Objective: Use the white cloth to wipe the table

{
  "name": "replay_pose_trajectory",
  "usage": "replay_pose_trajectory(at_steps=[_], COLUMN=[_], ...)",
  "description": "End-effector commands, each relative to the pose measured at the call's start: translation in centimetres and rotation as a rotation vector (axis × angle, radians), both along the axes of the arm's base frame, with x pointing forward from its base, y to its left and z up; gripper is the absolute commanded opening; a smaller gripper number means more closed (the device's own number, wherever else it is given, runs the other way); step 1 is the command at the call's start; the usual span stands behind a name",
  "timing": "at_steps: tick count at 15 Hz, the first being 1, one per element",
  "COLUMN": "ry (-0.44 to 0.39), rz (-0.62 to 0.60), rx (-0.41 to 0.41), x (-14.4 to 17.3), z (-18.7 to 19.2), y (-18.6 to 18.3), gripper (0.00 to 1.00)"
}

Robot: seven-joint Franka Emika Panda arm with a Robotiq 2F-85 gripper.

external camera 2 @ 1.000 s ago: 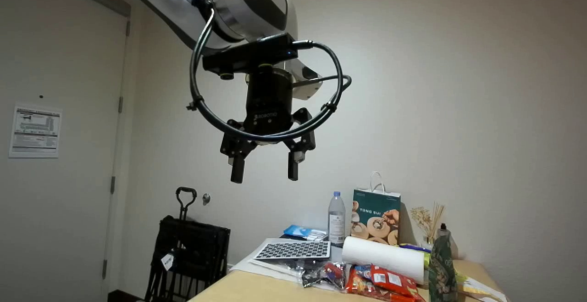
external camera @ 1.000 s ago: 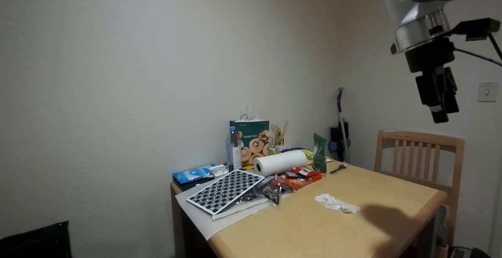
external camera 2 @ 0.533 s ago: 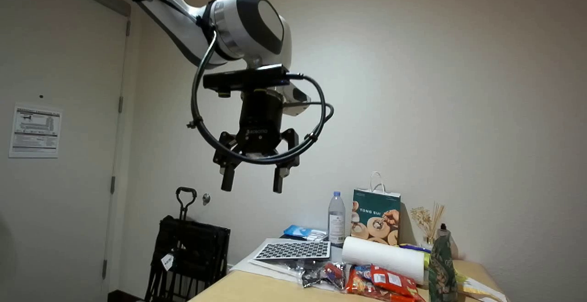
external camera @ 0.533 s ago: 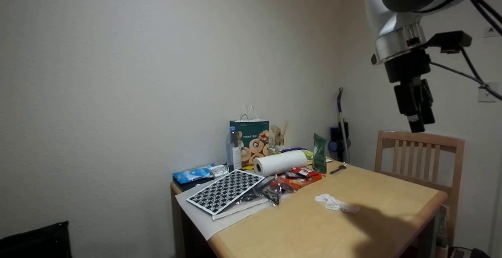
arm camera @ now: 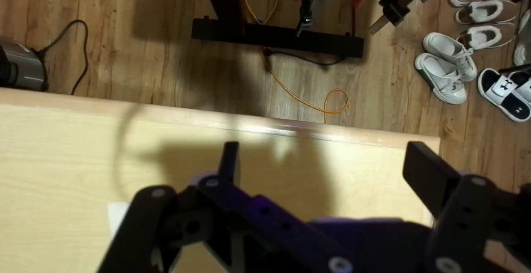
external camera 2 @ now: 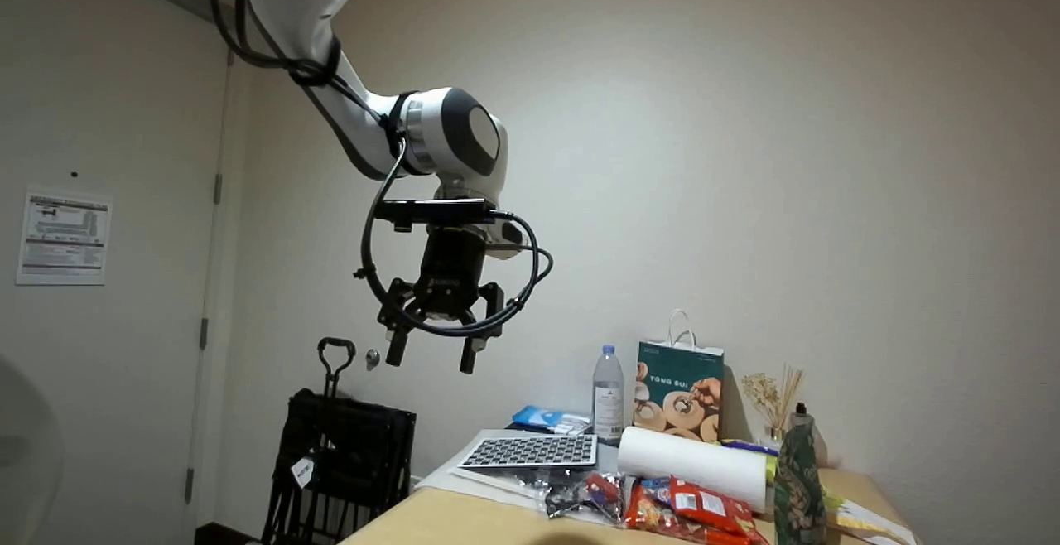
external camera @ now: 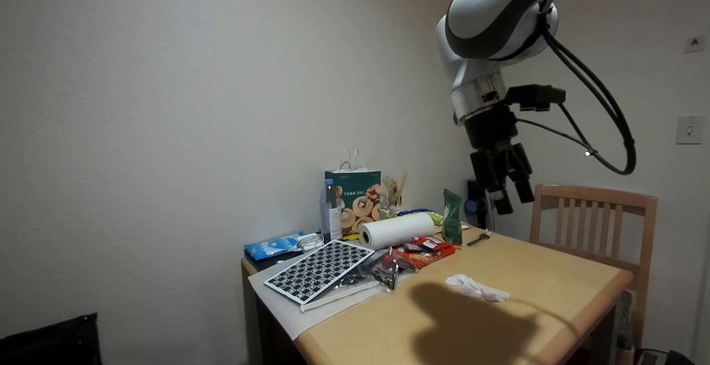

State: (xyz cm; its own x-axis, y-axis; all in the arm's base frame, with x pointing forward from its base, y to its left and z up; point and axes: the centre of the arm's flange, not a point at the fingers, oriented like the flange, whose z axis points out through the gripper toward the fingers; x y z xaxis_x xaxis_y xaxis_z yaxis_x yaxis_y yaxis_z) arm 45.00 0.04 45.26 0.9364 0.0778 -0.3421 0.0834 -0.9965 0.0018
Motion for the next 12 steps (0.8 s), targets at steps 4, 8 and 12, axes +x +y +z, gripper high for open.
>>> replay_pose_trajectory(at_steps=[4,8,12], ry=[-0.088,-0.257,-0.255], rz=[-0.114,-0.294,-0.497], rx=[0.008,-0.040,-0.122], x=[2.4,8.1,8.8], z=[-1.1,-3.7,-5.2], y=[-0.1,-1.7,-6.3], gripper=[1.00,1.00,1.00])
